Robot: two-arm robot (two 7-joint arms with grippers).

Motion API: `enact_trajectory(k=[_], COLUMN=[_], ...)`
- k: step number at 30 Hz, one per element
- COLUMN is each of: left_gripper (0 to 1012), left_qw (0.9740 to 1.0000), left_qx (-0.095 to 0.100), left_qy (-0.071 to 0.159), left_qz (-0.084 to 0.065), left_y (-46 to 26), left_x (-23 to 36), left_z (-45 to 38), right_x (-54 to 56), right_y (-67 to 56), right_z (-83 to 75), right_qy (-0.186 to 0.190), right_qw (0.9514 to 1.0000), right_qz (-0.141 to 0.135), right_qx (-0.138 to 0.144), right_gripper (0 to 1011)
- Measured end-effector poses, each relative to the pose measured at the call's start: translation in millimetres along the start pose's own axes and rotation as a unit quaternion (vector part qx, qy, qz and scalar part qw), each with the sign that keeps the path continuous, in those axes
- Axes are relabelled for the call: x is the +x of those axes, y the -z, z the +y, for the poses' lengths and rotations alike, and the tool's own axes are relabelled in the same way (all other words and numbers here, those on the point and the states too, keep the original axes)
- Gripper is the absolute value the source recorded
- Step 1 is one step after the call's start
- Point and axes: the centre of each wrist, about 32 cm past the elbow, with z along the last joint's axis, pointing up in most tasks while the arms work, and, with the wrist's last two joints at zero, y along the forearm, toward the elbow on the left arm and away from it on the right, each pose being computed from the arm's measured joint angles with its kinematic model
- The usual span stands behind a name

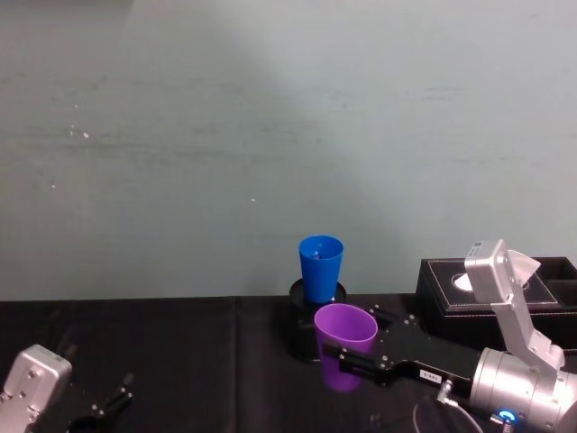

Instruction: Pick up one cup with a gripper and tap it against the other cup.

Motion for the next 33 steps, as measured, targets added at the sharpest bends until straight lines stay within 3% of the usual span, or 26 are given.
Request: enact_trajectory(k=[33], left_gripper=[1000], left_qw=[1.0000], left_qx=[0.000], left_qy=[0.000], left_qz=[0.000], left_y=[0.0], left_x=[0.0], left_z=[0.0], right_x=[0.0], right_y=[0.0], right_z=[0.0], right_qy=[0.000], right_qw=[1.0000], right_qz=[0.000], right_qx=[0.000], right_gripper=[732])
